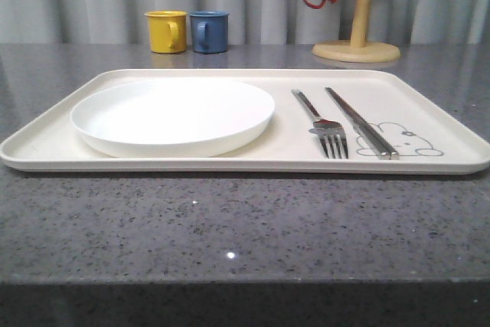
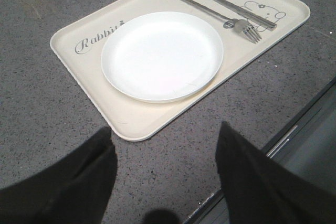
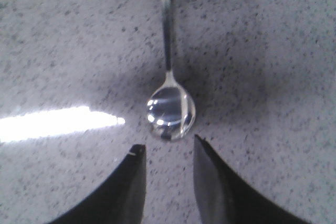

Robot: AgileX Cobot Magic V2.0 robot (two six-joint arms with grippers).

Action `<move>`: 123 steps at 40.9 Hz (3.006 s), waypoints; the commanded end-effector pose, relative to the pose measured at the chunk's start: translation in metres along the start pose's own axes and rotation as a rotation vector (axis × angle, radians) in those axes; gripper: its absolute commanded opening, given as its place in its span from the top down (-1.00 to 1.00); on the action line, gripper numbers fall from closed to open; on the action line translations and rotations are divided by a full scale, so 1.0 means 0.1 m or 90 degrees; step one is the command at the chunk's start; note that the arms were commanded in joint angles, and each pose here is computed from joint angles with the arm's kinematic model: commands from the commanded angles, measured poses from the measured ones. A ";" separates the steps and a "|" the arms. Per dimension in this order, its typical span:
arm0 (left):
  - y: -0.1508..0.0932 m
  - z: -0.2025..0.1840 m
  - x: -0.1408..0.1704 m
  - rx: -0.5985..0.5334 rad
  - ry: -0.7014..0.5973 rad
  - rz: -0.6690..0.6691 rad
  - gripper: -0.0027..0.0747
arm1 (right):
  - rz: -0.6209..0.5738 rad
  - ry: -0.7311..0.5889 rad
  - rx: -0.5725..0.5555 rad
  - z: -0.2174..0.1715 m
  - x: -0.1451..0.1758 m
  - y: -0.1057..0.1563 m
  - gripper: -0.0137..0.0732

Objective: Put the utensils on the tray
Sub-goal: 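Grasp the steel spoon with the right gripper and lift it, then lower the spoon onto the tray beside the chopsticks and release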

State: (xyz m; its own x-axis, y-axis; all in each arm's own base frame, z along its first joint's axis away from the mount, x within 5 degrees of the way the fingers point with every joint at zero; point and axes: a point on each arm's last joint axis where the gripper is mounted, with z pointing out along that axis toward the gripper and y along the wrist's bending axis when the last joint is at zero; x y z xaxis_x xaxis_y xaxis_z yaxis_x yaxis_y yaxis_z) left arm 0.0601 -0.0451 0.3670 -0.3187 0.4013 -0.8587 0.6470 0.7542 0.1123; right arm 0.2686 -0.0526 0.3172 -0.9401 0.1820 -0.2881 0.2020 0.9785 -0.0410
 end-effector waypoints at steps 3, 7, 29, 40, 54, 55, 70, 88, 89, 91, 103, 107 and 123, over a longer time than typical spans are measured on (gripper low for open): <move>0.01 -0.04 -0.13 -0.002 -0.060 -0.005 -0.13 | -0.019 -0.058 -0.007 0.03 -0.16 -0.05 0.08; 0.01 -0.04 -0.13 -0.002 -0.060 -0.005 -0.13 | -0.021 -0.071 -0.005 0.16 -0.27 -0.05 0.08; 0.01 -0.04 -0.13 -0.002 -0.060 -0.005 -0.13 | -0.020 -0.030 -0.010 0.59 -0.53 -0.03 0.08; 0.01 -0.04 -0.13 -0.002 -0.060 -0.005 -0.13 | -0.024 -0.018 -0.011 0.59 -0.52 -0.03 0.60; 0.01 -0.04 -0.13 -0.002 -0.060 -0.005 -0.13 | -0.018 -0.026 -0.029 0.41 -0.54 0.01 0.68; 0.01 -0.04 -0.13 -0.002 -0.060 -0.005 -0.13 | -0.018 -0.029 -0.036 0.37 -0.54 0.03 0.68; 0.01 -0.04 -0.13 -0.002 -0.060 -0.005 -0.13 | -0.111 -0.033 -0.188 -0.05 -0.46 0.88 0.68; 0.01 -0.04 -0.13 -0.002 -0.060 -0.005 -0.13 | -0.077 0.064 -0.262 0.34 -0.39 1.57 0.67; 0.01 -0.04 -0.13 -0.002 -0.060 -0.005 -0.13 | -0.072 0.062 -0.256 0.36 -0.40 1.57 0.67; 0.01 -0.04 -0.13 -0.002 -0.060 -0.005 -0.13 | -0.058 0.057 -0.241 0.39 -0.42 1.55 0.67; 0.01 -0.04 -0.13 -0.002 -0.060 -0.005 -0.13 | -0.052 0.053 -0.206 0.40 -0.43 1.51 0.27; 0.01 -0.04 -0.13 -0.002 -0.060 -0.005 -0.13 | -0.058 0.045 -0.205 0.36 -0.43 1.50 0.12; 0.01 -0.04 -0.13 -0.002 -0.060 -0.005 -0.13 | -0.217 -0.077 -0.242 -0.55 -0.10 1.36 0.10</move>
State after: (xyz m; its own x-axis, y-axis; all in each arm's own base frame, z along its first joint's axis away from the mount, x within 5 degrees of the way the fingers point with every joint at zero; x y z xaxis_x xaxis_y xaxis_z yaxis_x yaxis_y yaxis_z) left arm 0.0601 -0.0451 0.3671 -0.3176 0.4004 -0.8595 0.6469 0.7543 0.1124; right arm 0.3143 0.0824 0.3262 -0.9459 -0.0813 -0.3142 -0.1517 0.9666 0.2068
